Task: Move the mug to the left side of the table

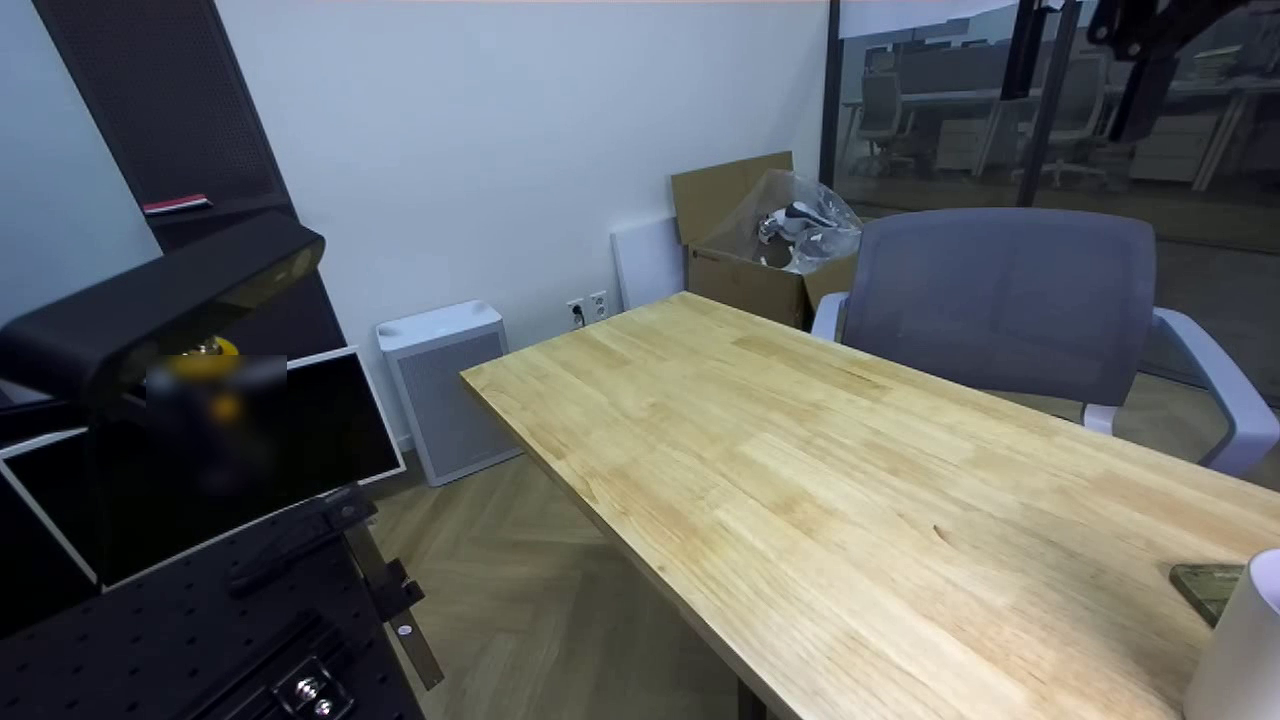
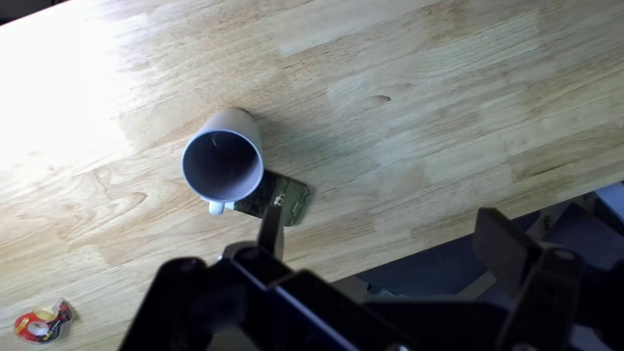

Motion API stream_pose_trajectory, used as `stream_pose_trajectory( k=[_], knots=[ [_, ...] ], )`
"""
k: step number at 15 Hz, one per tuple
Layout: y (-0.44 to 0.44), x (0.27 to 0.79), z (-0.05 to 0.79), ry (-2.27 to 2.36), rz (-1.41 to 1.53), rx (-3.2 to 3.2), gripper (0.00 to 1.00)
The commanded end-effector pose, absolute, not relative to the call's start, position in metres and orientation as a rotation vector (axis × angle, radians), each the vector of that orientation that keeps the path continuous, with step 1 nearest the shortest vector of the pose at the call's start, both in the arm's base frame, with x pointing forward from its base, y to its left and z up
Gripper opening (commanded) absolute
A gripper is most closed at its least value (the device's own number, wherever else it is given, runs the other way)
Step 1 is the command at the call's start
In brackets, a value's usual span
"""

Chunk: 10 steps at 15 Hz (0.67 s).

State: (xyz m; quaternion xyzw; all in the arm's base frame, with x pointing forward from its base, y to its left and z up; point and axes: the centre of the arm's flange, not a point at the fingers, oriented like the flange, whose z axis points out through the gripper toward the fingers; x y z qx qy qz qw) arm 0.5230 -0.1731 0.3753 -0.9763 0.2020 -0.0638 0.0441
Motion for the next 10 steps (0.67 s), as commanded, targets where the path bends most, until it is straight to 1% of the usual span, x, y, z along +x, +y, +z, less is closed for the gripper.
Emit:
stream_pose_trajectory(
  k=[1, 5, 10],
  knots=[
    [-0.195, 0.549, 0.375, 0.696, -0.272, -2.99, 1.0],
    [-0.218, 0.569, 0.373, 0.74, -0.311, -2.989, 1.0],
    [-0.237, 0.589, 0.345, 0.79, -0.246, -2.995, 1.0]
  ],
)
